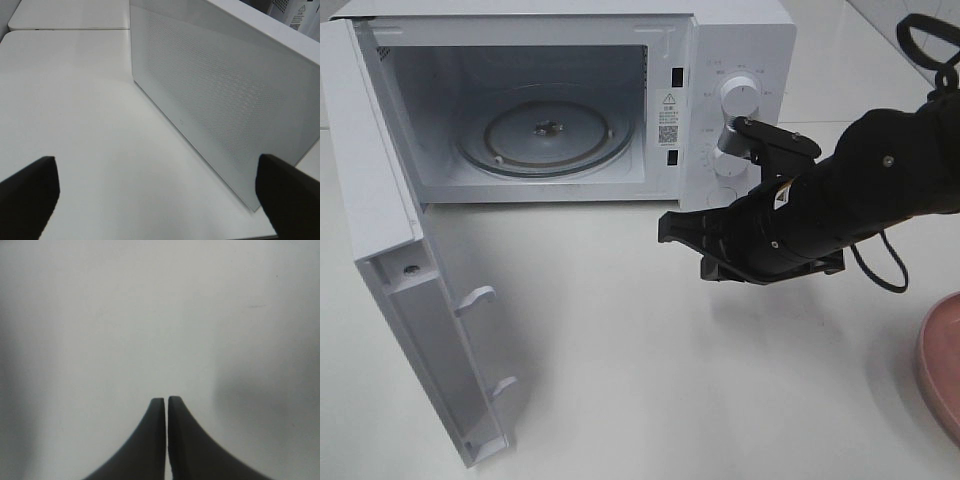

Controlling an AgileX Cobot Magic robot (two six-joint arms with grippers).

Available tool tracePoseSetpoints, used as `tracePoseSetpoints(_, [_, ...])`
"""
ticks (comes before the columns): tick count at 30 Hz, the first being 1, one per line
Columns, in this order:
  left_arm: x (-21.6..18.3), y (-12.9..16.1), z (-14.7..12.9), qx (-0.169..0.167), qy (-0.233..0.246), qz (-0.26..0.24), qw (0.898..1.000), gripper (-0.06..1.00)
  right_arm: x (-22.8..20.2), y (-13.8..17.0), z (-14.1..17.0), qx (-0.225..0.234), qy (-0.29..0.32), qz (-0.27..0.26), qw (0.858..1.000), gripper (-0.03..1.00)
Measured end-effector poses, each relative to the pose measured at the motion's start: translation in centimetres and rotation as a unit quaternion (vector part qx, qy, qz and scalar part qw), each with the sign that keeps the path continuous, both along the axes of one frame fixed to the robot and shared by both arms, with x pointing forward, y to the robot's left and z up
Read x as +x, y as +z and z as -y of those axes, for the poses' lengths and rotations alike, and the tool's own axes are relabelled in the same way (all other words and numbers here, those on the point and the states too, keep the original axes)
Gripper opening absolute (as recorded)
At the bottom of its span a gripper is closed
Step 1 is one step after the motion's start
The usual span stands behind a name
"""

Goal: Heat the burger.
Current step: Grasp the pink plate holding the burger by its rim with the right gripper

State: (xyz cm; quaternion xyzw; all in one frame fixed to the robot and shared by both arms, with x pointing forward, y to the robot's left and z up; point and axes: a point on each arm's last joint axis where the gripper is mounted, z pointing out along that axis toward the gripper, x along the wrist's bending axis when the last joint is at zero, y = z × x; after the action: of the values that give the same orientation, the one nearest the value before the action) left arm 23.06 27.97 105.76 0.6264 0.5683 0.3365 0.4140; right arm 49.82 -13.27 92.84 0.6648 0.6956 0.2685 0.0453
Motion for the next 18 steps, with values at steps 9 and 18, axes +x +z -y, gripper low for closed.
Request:
tracePoseSetpoints(9, [0.0,0.0,0.0,0.0,0.0,0.0,1.0,0.99,-1.9,2.6,1.3,-0.064,0.065,-0.018,0.996,0.04])
tracePoseSetpoints(18, [0.0,0.0,0.0,0.0,0.0,0.0,1.0,0.99,-4.2,4.8,3.2,-0.124,0.094,-0.062,0.986,0.08])
